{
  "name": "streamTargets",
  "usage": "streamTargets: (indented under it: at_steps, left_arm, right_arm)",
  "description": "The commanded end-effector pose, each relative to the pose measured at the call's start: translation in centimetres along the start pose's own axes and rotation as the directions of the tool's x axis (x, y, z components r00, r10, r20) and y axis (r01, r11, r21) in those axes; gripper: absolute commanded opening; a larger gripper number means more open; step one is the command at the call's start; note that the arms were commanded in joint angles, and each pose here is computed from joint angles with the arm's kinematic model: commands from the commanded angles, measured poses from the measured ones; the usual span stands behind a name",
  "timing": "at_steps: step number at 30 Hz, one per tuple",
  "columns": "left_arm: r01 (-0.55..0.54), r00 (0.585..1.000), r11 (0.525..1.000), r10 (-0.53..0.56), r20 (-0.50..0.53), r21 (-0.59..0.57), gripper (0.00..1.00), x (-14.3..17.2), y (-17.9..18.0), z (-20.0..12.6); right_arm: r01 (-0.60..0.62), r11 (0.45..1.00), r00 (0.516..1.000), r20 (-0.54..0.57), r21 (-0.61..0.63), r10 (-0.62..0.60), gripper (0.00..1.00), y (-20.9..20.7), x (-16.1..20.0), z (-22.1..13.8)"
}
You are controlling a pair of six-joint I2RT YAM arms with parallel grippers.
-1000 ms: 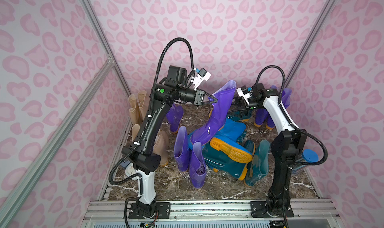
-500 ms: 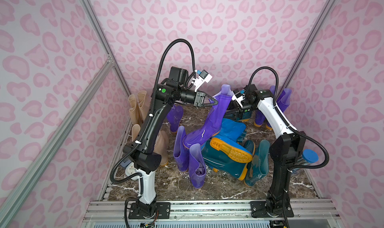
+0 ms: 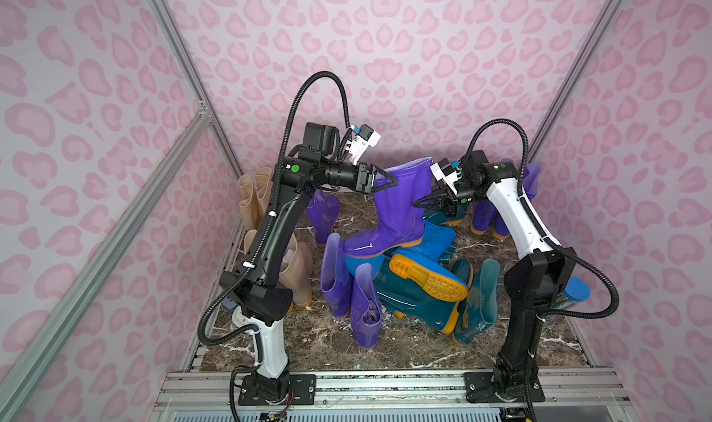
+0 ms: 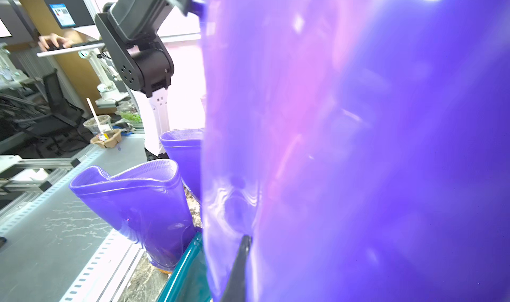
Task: Match and arrange rain boots in pairs
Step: Pick up the rain boot at the center of the board.
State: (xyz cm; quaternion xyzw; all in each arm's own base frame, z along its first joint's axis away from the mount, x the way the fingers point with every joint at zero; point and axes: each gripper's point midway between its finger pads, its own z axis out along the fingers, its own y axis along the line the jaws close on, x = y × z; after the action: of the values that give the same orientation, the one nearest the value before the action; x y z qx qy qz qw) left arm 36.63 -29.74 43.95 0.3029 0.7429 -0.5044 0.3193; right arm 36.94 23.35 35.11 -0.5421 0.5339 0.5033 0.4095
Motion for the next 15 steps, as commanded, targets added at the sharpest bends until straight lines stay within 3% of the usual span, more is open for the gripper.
streamTargets:
  at_steps: [1, 9, 12, 13, 15]
  left_arm:
    - [-0.013, 0.992, 0.998, 0.020, 0.128, -0.057, 0.70, -3.2, -0.2, -1.5]
    - [0.045, 0.986, 0.986, -0.019, 0.164, -0.157, 0.70, -3.3, 0.9, -2.4]
    - [0.088, 0.986, 0.966, -0.050, 0.158, -0.243, 0.68, -2.6, 2.7, -2.3]
    - [0.098, 0.987, 0.959, -0.060, 0.147, -0.267, 0.67, -2.2, 3.2, -2.0]
    - [0.104, 0.989, 0.944, -0.063, 0.136, -0.314, 0.65, -1.6, 3.6, -1.3]
  right_arm:
    - [-0.042, 0.997, 0.981, 0.187, -0.072, 0.054, 0.00, -0.4, -2.7, -1.2]
    - [-0.095, 0.994, 0.981, 0.164, -0.057, 0.103, 0.00, -5.0, -1.1, -1.3]
    - [-0.161, 0.987, 0.984, 0.071, -0.003, 0.160, 0.00, -7.5, 0.4, -0.2]
    - [-0.180, 0.982, 0.984, 0.006, 0.065, 0.180, 0.00, -8.6, 0.8, 0.7]
    - [-0.180, 0.927, 0.974, -0.072, 0.329, 0.215, 0.00, -12.6, 1.1, 1.7]
